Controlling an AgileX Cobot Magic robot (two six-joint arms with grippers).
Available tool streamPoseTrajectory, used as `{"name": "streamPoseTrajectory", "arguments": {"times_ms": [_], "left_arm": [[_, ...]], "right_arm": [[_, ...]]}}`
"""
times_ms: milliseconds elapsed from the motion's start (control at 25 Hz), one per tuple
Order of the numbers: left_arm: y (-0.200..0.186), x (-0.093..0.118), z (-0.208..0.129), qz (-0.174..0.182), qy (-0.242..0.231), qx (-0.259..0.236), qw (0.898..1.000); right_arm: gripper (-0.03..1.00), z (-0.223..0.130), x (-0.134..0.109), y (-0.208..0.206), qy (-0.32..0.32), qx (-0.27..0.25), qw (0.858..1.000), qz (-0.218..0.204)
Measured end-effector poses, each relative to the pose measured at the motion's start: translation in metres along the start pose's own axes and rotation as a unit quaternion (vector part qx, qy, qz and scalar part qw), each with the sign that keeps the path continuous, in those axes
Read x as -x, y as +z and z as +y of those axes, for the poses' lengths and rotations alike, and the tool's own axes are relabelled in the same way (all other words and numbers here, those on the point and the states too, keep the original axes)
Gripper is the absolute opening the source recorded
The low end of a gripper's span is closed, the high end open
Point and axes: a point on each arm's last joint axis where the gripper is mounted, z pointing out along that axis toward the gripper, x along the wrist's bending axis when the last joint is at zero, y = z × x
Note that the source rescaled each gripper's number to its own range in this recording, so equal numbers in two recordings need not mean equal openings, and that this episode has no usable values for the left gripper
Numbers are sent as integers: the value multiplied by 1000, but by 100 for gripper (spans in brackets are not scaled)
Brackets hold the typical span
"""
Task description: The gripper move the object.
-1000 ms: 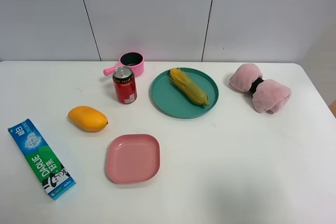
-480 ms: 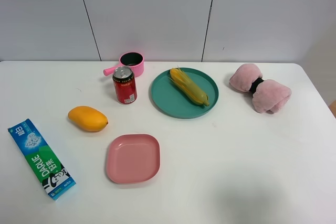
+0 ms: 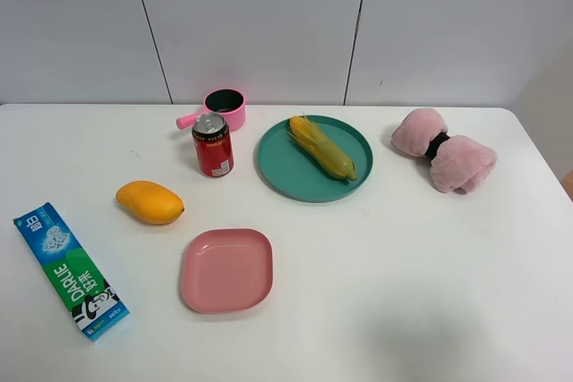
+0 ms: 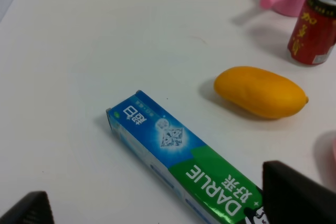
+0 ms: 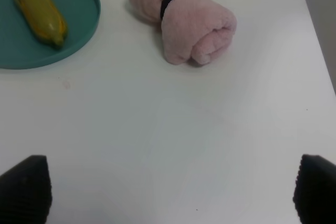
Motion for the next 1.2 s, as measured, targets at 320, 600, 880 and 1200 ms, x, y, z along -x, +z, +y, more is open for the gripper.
{"name": "streamPoseTrajectory", "arguments": {"times_ms": [320,600,880,1200], "left_arm": [[0,0,0,0,0,0,1000],[0,0,0,0,0,0,1000],[0,0,0,0,0,0,1000],[0,0,0,0,0,0,1000]], "right_arm": [[98,-1,0,2,0,-2,1000,0],[97,-1,0,2,0,-2,1000,0],[97,-1,0,2,0,-2,1000,0],[97,-1,0,2,0,-2,1000,0]]}}
